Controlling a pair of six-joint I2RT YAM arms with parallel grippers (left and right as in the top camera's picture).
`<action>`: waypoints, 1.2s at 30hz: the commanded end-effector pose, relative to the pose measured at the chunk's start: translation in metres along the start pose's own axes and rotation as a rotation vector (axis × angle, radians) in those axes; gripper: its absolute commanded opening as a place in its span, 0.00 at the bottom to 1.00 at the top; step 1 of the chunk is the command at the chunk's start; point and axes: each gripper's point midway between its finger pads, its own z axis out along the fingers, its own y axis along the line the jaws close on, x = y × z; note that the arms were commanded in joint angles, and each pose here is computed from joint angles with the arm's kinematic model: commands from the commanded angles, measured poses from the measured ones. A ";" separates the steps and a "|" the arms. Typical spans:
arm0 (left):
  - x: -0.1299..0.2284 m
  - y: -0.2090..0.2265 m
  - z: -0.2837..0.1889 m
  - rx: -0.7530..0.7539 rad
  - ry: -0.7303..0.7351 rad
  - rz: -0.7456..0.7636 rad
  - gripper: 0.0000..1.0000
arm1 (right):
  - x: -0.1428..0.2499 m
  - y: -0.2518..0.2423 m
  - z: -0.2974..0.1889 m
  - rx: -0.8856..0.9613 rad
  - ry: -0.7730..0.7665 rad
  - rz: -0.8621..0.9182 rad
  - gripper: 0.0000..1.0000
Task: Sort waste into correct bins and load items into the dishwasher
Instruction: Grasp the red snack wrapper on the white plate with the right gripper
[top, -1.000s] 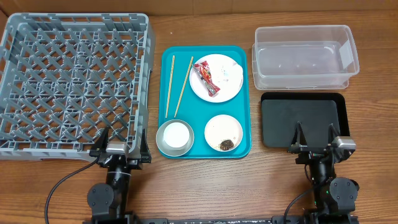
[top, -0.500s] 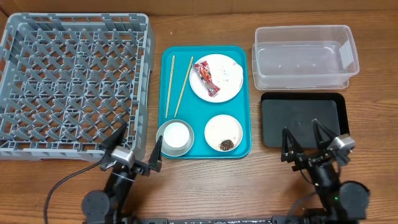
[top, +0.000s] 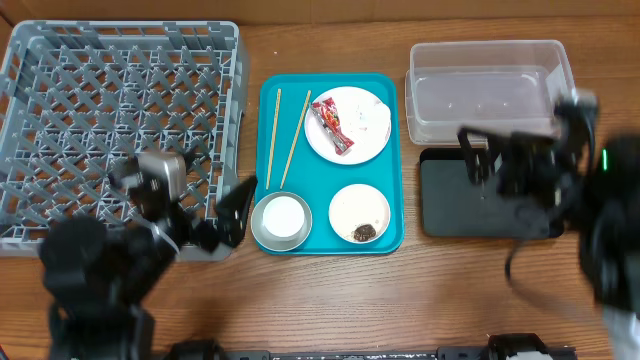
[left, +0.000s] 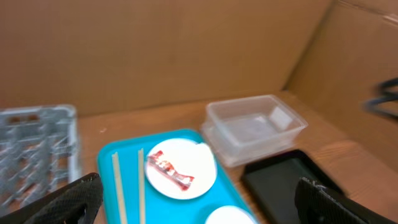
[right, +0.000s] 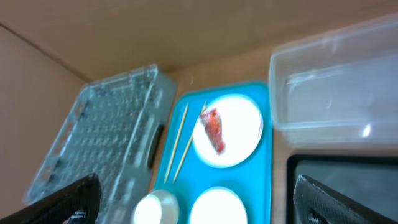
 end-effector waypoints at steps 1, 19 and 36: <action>-0.033 -0.030 -0.001 0.154 -0.009 0.012 1.00 | -0.020 0.028 0.016 -0.136 0.087 0.019 1.00; -0.004 -0.002 0.034 0.149 0.161 -0.141 1.00 | 0.087 0.021 0.257 0.111 0.437 -0.241 0.80; 0.028 0.018 0.056 0.133 0.294 -0.263 1.00 | 0.144 -0.023 0.335 0.162 0.542 -0.193 0.04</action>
